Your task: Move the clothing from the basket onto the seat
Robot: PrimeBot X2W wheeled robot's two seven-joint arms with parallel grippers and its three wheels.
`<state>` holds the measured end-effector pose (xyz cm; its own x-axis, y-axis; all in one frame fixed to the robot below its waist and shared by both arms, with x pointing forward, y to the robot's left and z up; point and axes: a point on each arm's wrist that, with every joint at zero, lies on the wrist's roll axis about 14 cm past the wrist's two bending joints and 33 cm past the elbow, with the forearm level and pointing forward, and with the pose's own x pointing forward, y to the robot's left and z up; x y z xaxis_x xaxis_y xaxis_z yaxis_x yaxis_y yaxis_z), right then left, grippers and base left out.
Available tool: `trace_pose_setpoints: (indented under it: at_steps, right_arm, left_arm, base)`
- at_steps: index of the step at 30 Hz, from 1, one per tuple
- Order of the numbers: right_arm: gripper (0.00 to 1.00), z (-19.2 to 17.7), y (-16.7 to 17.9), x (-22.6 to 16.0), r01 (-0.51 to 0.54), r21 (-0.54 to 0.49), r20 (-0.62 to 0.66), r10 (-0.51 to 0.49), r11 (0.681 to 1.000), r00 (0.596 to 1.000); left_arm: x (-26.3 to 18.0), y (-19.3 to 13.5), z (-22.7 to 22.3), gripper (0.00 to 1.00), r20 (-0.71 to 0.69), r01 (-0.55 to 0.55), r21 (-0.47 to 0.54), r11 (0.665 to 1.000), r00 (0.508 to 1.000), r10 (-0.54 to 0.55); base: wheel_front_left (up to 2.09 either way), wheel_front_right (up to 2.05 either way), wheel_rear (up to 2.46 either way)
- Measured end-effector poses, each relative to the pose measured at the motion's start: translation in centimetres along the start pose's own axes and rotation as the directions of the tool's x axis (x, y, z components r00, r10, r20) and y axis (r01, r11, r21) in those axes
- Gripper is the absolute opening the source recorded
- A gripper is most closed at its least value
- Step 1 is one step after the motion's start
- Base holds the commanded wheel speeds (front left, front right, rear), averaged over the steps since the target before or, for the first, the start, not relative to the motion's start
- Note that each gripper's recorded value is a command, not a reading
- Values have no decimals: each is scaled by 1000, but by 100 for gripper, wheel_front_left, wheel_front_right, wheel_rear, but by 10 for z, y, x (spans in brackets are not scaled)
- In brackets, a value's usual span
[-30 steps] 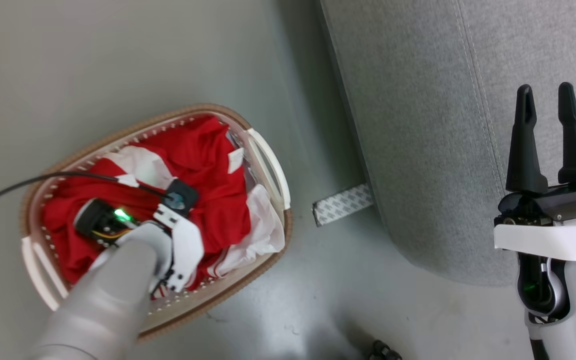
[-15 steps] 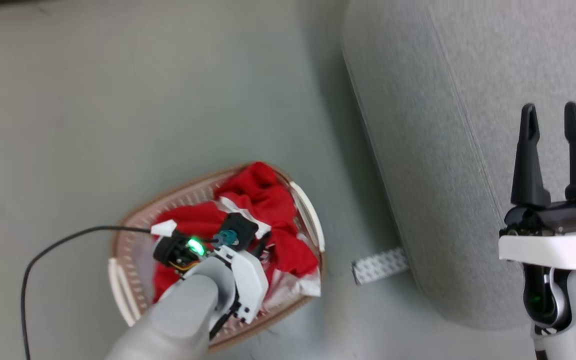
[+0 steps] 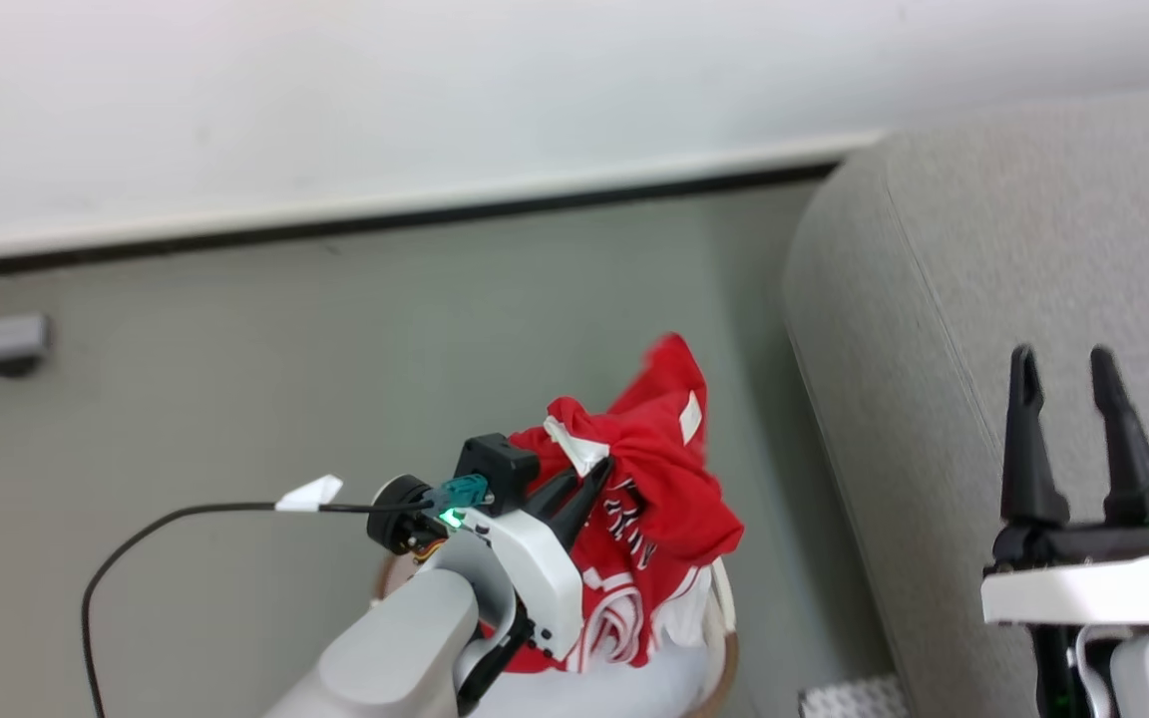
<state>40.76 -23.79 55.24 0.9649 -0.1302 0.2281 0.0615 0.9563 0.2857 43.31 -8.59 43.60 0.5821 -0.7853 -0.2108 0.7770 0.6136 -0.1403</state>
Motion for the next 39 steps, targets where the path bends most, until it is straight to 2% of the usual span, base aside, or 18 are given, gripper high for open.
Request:
trace_pose_setpoints:
  at_steps: [6,13,20,31,35,39]
  right_arm:
    - [100,6,25,-16,-64,35,7,63,997,998]
    - [100,13,48,-28,-130,58,20,129,990,991]
    - [100,12,68,-34,-184,70,17,183,980,983]
    - [100,4,78,-39,-215,74,-8,216,974,976]
    - [100,-5,90,-43,-259,63,-38,262,964,964]
    - [100,-22,107,-51,-338,41,-101,340,940,935]
  left_arm:
    - [-29,0,62,0,168,-49,24,999,985,45]
    - [-60,-8,122,0,334,-86,65,994,941,60]
    - [-80,-12,166,0,431,-109,92,990,900,59]
    - [-89,-12,180,0,457,-124,78,989,886,75]
    - [-89,-12,179,0,457,-119,74,990,886,73]
    - [-89,-12,178,0,454,-119,72,990,888,74]
  base:
    - [0,0,0]
    - [0,0,0]
    - [0,0,0]
    - [0,0,0]
    - [0,0,0]
    - [0,0,0]
